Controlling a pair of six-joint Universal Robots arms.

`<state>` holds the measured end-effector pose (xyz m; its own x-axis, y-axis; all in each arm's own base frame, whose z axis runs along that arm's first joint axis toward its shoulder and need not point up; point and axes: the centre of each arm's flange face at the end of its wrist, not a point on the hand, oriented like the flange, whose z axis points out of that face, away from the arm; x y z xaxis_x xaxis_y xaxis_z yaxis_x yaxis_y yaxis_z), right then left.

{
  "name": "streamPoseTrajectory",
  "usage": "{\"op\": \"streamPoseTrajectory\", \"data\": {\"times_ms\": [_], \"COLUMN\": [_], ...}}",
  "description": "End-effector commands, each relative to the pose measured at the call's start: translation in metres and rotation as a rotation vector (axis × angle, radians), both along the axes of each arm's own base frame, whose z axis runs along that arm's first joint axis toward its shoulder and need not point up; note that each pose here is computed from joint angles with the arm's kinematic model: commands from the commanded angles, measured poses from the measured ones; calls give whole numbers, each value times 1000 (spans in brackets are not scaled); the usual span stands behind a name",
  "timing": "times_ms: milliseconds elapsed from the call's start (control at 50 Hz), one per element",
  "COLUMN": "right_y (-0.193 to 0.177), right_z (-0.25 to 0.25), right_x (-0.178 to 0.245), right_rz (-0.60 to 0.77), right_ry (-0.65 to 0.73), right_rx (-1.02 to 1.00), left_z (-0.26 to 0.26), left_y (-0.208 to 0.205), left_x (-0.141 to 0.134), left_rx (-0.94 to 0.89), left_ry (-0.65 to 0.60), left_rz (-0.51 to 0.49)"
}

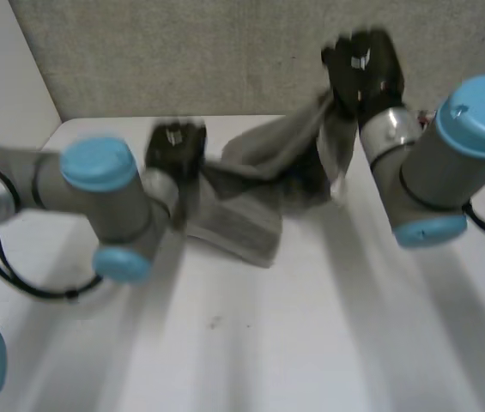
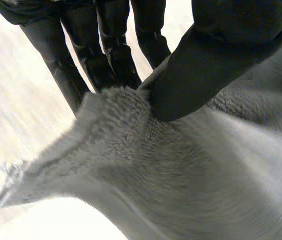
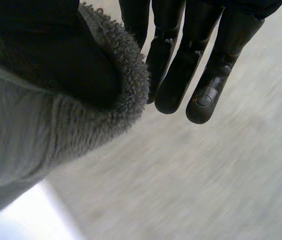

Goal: Fold the towel.

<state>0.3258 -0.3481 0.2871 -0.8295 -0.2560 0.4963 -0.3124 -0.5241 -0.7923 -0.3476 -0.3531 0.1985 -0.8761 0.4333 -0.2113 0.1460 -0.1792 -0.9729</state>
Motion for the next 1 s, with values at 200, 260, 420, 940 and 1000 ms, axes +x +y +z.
{"op": "streamPoseTrajectory", "data": {"times_ms": [200,260,420,940,1000], "right_y": [8,14,51,75,74], "right_z": [39,1,-81,-128,-134], "right_x": [-9,-17,-47,-108,-121], "right_rz": [65,105,135,-4,-53], "right_ry": [7,101,325,-132,-157], "right_rx": [-298,-132,383,895,860], "left_z": [136,91,0,-40,-39], "left_y": [-8,1,35,90,90], "left_x": [53,63,95,110,111], "left_rx": [-441,-322,-42,142,141], "left_ry": [70,8,-134,-208,-206], "left_rz": [149,153,170,114,115]}}
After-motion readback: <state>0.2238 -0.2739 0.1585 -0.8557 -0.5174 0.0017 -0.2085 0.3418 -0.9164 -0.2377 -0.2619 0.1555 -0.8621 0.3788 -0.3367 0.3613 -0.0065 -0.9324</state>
